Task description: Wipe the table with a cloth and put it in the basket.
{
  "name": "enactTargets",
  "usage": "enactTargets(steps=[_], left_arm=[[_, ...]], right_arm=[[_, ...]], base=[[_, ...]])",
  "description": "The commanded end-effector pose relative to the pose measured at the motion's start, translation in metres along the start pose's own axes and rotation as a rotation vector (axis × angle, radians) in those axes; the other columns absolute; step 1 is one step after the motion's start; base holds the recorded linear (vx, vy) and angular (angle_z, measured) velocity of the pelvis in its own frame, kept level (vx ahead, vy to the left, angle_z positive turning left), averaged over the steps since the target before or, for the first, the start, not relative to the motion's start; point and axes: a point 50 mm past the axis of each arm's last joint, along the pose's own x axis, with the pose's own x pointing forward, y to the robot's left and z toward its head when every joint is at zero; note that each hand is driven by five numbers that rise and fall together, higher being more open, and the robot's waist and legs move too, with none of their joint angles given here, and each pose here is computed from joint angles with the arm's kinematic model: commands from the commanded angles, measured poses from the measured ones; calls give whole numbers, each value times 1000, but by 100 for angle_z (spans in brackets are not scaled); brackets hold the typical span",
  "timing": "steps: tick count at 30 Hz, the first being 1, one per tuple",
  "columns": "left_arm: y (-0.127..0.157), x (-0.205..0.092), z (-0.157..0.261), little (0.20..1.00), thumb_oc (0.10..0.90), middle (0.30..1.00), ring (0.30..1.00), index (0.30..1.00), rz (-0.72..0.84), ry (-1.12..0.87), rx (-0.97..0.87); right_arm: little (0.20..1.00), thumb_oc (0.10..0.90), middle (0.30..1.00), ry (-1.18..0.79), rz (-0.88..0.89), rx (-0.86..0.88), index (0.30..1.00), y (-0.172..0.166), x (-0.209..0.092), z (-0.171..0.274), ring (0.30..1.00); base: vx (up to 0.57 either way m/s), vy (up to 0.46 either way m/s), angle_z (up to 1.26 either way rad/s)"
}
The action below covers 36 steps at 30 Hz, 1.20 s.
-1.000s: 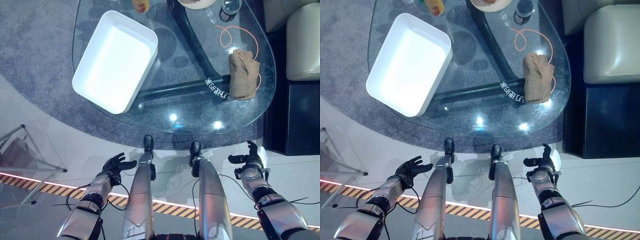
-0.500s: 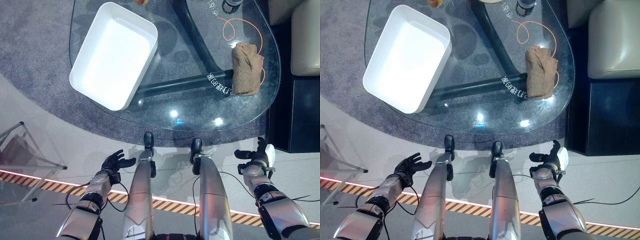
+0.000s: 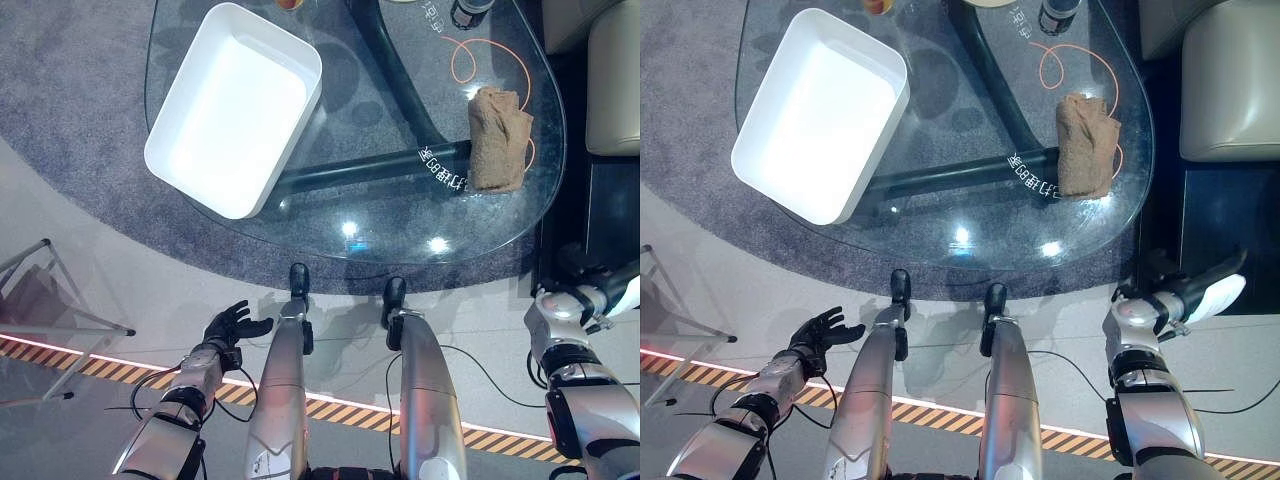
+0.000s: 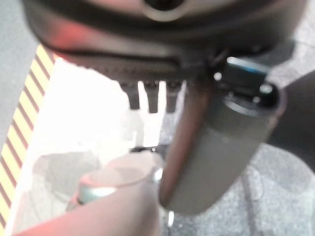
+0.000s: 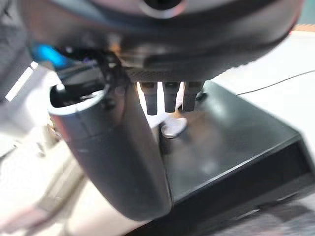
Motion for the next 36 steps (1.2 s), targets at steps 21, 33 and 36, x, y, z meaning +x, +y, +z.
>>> enactTargets(steps=[21, 33, 36], left_arm=[[22, -9, -22, 900, 800, 900, 900, 900, 69, 39, -7], [12, -7, -18, 900, 800, 900, 900, 900, 42, 33, 20], [11, -6, -17, 900, 800, 900, 900, 900, 41, 34, 21]], right_arm=[[900, 800, 900, -761, 270, 252, 900, 40, -66, 142, 900], [900, 800, 900, -627, 490, -2, 900, 73, -74, 107, 900], [900, 800, 900, -598, 503, -32, 900, 77, -72, 104, 900]], base=[[-5, 5, 0], [0, 0, 0], [0, 0, 0]])
